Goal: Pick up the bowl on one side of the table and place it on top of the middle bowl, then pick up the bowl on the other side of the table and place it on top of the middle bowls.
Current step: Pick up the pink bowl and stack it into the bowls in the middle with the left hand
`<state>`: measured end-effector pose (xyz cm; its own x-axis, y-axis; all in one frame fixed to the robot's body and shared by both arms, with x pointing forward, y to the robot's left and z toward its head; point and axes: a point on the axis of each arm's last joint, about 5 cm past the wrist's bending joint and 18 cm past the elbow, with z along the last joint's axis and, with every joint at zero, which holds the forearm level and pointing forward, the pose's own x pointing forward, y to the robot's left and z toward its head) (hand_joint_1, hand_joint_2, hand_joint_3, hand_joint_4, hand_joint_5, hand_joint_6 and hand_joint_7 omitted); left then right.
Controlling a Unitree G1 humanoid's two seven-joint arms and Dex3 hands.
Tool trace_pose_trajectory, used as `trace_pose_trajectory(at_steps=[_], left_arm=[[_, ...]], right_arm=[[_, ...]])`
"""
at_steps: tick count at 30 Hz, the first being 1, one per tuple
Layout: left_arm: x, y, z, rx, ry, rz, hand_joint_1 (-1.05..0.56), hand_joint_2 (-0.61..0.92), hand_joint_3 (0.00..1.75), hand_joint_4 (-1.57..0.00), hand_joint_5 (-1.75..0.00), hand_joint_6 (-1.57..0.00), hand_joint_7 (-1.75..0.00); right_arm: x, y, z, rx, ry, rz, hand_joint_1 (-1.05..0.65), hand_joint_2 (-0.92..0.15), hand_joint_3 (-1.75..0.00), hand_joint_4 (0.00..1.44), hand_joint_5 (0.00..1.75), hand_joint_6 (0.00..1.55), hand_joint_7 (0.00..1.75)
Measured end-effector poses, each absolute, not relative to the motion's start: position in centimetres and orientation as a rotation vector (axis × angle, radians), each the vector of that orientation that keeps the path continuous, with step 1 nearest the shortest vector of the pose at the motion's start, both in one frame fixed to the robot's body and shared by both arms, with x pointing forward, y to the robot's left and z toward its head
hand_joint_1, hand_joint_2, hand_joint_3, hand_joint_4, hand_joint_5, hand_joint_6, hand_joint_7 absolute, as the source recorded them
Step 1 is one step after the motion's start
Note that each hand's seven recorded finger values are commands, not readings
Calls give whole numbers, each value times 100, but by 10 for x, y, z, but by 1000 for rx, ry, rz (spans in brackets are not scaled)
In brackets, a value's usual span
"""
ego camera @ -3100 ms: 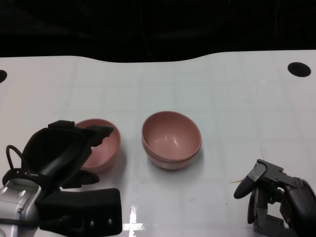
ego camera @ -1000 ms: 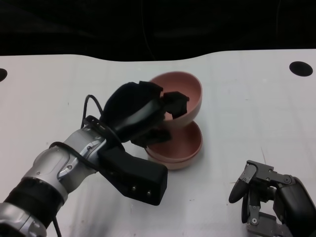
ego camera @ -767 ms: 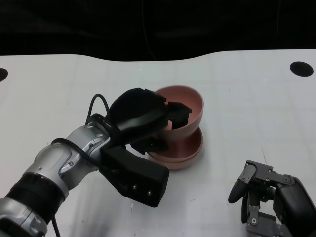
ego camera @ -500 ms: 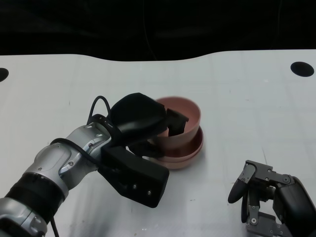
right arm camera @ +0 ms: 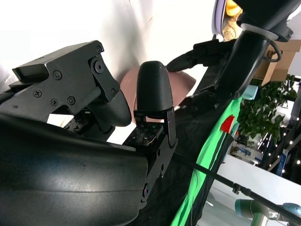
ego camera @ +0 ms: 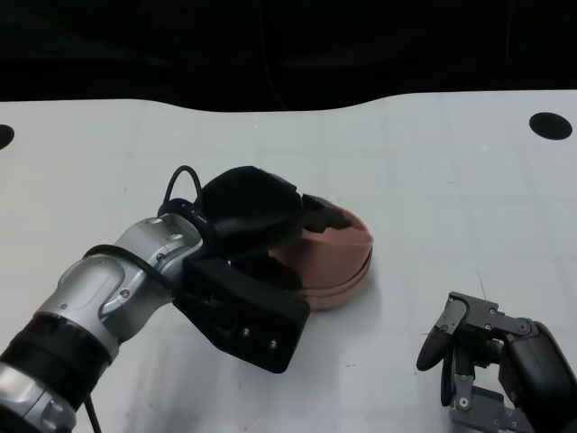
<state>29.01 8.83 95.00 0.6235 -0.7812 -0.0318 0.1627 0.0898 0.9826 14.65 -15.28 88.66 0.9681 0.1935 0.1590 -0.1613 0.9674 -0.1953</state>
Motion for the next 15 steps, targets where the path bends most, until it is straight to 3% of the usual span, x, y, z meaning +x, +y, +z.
trace_pose_trajectory(at_steps=[9,15], left_arm=[[280,111,954,1202,-588,-674,-78,92,52,-18,-1,-23,0],[260,141,950,979,-626,-538,-69,92,47,-25,-6,-29,-3]], right_arm=[[147,-152,887,-179,-186,182,-3,-33,-153,89,175,81,148],[147,-153,886,-180,-182,176,-3,-33,-153,90,175,81,148]])
